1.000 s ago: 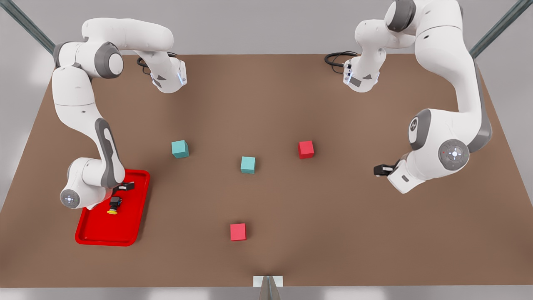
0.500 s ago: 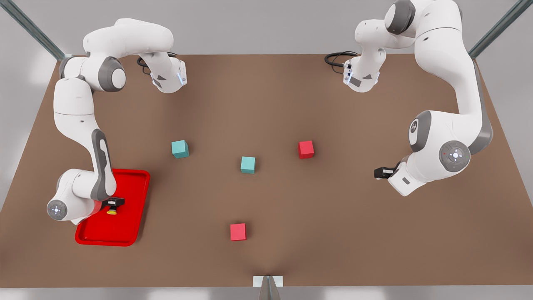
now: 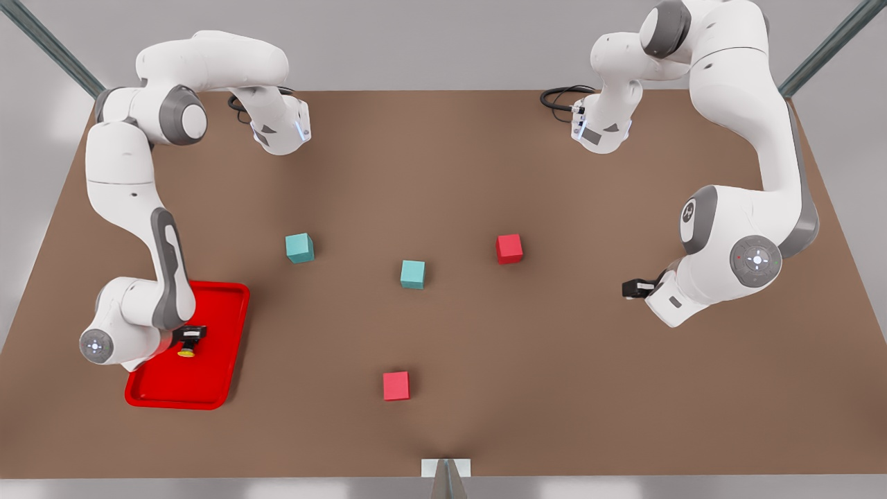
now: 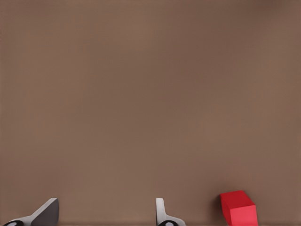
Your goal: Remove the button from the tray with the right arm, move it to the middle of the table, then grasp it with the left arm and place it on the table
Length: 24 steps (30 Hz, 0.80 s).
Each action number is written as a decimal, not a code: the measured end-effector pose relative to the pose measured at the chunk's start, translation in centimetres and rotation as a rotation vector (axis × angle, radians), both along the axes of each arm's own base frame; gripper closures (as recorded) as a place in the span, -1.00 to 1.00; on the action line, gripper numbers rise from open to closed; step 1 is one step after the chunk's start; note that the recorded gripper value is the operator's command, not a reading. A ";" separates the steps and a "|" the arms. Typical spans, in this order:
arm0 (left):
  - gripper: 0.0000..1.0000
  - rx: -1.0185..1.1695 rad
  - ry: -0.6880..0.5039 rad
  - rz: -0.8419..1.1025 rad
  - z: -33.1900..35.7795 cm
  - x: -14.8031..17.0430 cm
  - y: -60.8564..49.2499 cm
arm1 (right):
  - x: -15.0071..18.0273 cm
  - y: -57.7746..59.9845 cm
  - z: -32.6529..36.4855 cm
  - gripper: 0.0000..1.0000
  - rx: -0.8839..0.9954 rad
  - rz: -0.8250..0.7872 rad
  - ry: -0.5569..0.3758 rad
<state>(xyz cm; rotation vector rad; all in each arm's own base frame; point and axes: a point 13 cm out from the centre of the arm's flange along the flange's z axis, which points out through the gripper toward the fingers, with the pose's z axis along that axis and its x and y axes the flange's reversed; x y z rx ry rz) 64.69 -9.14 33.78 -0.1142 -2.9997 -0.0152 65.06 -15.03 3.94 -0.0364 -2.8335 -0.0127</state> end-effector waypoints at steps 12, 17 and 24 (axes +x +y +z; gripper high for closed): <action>-1.00 0.000 -0.003 0.001 0.0 0.1 0.0 | 0.1 0.5 0.2 0.27 0.008 0.000 0.001; -1.00 0.000 -0.005 0.004 0.2 0.1 0.1 | -0.1 0.7 1.1 0.27 0.010 0.002 0.004; -1.00 0.000 -0.006 0.007 0.3 0.1 0.3 | -0.7 4.2 5.4 0.24 0.031 0.035 0.010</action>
